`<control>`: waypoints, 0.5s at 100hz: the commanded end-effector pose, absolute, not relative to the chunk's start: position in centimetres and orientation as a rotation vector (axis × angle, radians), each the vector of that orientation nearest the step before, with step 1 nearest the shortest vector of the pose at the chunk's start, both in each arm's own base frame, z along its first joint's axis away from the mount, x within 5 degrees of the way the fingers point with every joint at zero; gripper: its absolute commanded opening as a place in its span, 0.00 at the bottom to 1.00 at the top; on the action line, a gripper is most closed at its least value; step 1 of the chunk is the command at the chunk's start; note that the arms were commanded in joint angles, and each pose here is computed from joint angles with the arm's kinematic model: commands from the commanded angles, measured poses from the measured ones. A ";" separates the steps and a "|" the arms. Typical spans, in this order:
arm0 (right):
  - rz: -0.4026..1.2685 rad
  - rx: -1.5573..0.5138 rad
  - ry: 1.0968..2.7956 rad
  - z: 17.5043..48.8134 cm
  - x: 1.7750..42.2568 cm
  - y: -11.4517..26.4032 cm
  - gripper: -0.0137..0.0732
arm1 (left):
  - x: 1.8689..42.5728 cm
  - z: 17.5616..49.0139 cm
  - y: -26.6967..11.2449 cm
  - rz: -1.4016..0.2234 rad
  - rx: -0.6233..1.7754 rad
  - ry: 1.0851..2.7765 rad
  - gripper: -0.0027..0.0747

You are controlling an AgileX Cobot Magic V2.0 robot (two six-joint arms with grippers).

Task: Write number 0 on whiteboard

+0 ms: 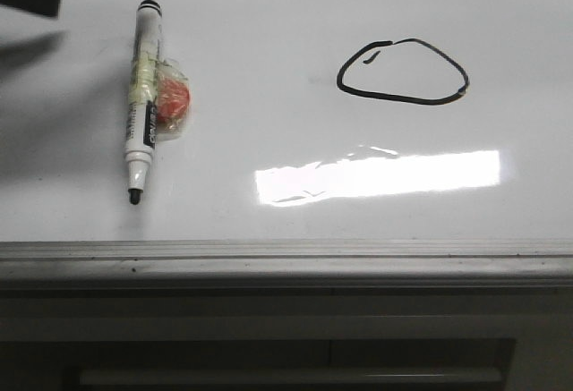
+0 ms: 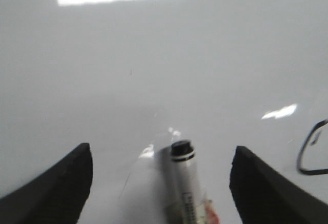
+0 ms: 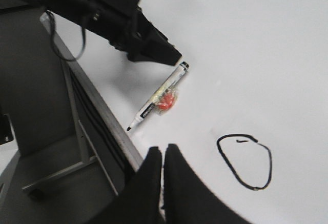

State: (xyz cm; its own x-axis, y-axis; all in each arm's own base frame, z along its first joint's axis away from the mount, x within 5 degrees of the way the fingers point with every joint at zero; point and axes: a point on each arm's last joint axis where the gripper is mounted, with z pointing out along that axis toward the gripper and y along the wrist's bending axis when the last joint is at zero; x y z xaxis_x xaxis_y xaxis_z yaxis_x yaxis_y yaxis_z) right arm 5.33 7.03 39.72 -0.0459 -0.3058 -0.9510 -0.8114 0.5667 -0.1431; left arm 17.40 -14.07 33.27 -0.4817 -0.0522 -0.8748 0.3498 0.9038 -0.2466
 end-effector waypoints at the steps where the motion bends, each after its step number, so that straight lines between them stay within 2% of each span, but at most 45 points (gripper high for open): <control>1: 0.508 -0.928 1.507 40.9 5.5 6.8 0.10 | 14.9 37.8 -12.1 -0.573 0.217 1.831 0.69; 14: 0.478 -0.911 1.497 39.5 5.3 5.7 0.10 | 11.3 39.9 -8.3 -0.542 0.206 1.754 0.57; 23: 0.489 -0.825 1.487 38.2 5.1 4.2 0.10 | 8.7 40.0 -5.1 -0.540 0.192 1.729 0.36; 27: 0.485 -0.790 1.482 37.3 5.1 3.7 0.10 | 7.9 39.6 -4.1 -0.559 0.189 1.726 0.19; 33: 0.455 -0.722 1.467 36.0 5.2 2.6 0.10 | 6.7 38.7 -2.7 -0.583 0.207 1.695 0.00; 50: 0.422 -0.619 1.459 33.0 5.3 0.9 0.10 | 4.8 35.6 -0.4 -0.674 0.207 1.657 0.01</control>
State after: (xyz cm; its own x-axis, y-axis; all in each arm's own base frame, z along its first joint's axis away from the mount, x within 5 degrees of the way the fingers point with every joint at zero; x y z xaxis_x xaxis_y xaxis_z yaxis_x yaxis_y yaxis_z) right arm 5.33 1.42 32.74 0.0034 -0.1535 -0.9881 -0.6372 0.7612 -0.1204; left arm 5.60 -1.02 35.89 -0.2511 -0.1995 -0.9472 0.4389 0.8487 -0.2951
